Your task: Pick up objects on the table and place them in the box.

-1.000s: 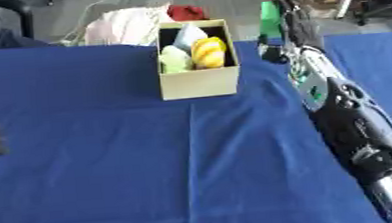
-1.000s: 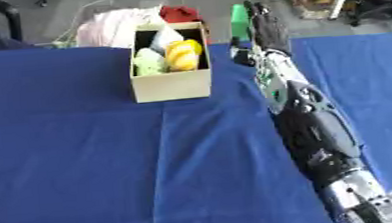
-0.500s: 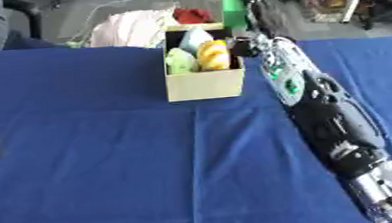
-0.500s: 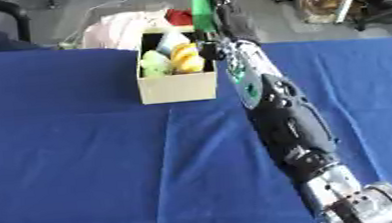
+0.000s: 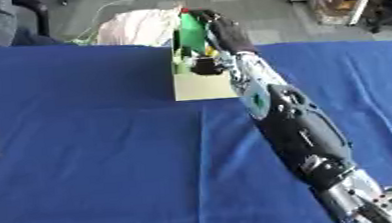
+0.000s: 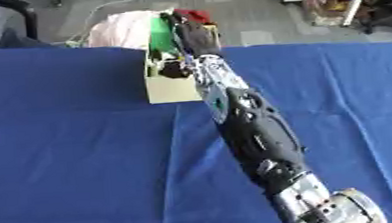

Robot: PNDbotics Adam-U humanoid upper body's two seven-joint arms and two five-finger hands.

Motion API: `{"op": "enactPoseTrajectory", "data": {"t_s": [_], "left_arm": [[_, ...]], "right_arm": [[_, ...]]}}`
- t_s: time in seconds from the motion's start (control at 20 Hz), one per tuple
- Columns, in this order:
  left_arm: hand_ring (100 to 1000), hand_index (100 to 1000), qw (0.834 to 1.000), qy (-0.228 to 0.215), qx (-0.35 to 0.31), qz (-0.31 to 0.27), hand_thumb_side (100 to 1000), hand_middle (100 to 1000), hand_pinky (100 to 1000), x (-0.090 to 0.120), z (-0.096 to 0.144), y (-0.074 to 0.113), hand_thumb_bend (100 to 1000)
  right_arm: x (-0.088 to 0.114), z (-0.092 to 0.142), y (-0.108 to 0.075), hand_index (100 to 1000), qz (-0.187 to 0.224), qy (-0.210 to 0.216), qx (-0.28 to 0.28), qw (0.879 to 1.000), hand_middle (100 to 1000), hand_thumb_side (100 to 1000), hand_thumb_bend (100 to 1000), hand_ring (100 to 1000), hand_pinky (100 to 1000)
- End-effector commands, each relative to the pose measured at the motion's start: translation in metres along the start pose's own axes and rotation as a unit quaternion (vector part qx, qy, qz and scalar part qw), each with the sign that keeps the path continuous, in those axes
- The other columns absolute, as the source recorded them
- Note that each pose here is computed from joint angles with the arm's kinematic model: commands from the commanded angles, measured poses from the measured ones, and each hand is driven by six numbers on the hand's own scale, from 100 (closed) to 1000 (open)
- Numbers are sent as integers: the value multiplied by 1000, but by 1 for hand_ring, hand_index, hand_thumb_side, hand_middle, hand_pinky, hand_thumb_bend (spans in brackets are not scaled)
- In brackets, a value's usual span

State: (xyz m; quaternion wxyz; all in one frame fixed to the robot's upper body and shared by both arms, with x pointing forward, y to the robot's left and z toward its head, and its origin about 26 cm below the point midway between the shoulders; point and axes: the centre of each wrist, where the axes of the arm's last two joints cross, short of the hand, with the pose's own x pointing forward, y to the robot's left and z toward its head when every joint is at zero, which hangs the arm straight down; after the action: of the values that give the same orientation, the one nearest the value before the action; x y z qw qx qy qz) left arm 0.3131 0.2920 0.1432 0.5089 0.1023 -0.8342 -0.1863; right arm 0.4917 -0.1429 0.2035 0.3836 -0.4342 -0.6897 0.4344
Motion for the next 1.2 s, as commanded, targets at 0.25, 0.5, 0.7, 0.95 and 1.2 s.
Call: {"op": "enactPoseTrajectory", "data": {"t_s": [0.25,0.5,0.7,0.95,1.2], "left_arm": [[604,762,1000,-8,2,-6,762,597,907,4,-3,4,100],[604,762,1000,-7,2,-6,763,595,907,4,-2,4,100],[604,763,1000,-6,3,-7,763,594,908,4,-2,5,100],[604,762,1000,-5,4,-8,763,593,908,3,-1,5,100],[603,762,1000,-2,7,-8,764,592,909,2,0,6,100]], "right_arm": [[-2,-5,-13,996,33,4,28,999,948,626,181,892,856],[-8,-3,-11,1000,50,24,27,998,989,599,241,949,912],[-14,-2,-10,1000,71,45,25,996,1000,581,377,973,944],[-19,-2,-12,1000,99,70,18,992,1000,594,433,984,956],[-23,-3,-21,1000,93,70,5,993,1000,580,397,975,949]]}}
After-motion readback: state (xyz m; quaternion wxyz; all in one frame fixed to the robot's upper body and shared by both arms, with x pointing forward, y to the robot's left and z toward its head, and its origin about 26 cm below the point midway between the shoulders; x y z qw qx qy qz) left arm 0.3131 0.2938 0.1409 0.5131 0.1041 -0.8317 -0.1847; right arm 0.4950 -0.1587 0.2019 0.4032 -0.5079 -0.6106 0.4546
